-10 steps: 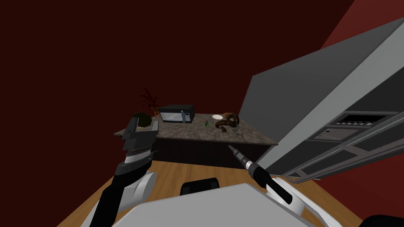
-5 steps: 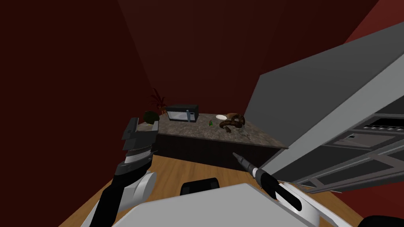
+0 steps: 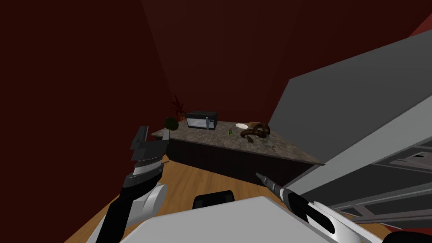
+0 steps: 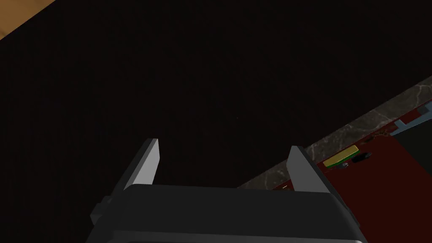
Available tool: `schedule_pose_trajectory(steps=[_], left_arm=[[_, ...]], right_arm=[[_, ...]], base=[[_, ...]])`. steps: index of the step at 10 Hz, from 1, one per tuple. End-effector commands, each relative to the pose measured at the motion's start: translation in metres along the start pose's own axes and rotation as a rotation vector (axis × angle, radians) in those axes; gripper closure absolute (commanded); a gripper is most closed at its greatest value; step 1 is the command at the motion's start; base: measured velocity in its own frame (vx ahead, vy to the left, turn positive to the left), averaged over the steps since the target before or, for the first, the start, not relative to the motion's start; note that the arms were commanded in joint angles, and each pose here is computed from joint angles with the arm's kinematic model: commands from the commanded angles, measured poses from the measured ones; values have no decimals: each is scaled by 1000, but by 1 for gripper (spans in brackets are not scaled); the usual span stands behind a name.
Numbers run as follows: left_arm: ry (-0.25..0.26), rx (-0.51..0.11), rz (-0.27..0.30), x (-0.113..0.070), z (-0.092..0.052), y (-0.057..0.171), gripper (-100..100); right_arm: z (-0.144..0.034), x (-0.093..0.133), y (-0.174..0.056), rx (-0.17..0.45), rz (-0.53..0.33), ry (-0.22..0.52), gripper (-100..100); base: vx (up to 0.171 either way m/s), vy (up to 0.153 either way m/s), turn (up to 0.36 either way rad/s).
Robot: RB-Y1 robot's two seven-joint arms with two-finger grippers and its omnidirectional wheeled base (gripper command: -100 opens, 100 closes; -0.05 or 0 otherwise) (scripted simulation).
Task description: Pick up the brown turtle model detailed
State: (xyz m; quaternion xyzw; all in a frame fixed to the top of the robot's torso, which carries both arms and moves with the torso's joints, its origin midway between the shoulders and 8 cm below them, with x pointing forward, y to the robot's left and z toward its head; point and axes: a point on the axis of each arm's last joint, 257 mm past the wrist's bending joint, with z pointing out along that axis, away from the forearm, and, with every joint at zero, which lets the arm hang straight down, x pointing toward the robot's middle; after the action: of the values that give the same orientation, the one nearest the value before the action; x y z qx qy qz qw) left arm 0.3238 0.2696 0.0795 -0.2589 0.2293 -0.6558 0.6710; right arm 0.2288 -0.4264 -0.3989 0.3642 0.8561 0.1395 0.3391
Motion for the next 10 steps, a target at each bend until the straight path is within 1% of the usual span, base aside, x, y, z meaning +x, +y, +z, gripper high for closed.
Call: schedule_pose_trajectory(steps=[1, 2, 3, 4, 5, 6, 7, 8, 10], left_arm=[[0, 0, 0, 0, 0, 0, 0], [0, 0, 0, 0, 0, 0, 0], [0, 0, 0, 0, 0, 0, 0], [0, 0, 0, 0, 0, 0, 0], [0, 0, 0, 0, 0, 0, 0], [0, 0, 0, 0, 0, 0, 0], [0, 0, 0, 0, 0, 0, 0], [0, 0, 0, 0, 0, 0, 0], [0, 0, 0, 0, 0, 0, 0]], right_arm=[[-7, 4, -27, 57, -21, 22, -100], [-18, 13, -69, 157, -30, 59, -100], [-20, 8, -70, 161, -49, 61, -100], [-35, 10, -111, 262, -77, 97, -100], [-36, 10, -112, 265, -78, 97, -100], [-53, 14, -150, 362, -85, 127, -100], [-54, 9, -151, 366, -102, 128, -100], [-75, 13, -187, 458, -104, 154, -100], [-77, 2, -188, 466, -137, 154, -100]], base=[[-19, 79, 182], [-25, 133, 242], [-14, 103, 128], [10, 109, 278], [1, 87, 116], [-15, 123, 246], [-3, 95, 107], [3, 114, 272], [2, 57, 60]])
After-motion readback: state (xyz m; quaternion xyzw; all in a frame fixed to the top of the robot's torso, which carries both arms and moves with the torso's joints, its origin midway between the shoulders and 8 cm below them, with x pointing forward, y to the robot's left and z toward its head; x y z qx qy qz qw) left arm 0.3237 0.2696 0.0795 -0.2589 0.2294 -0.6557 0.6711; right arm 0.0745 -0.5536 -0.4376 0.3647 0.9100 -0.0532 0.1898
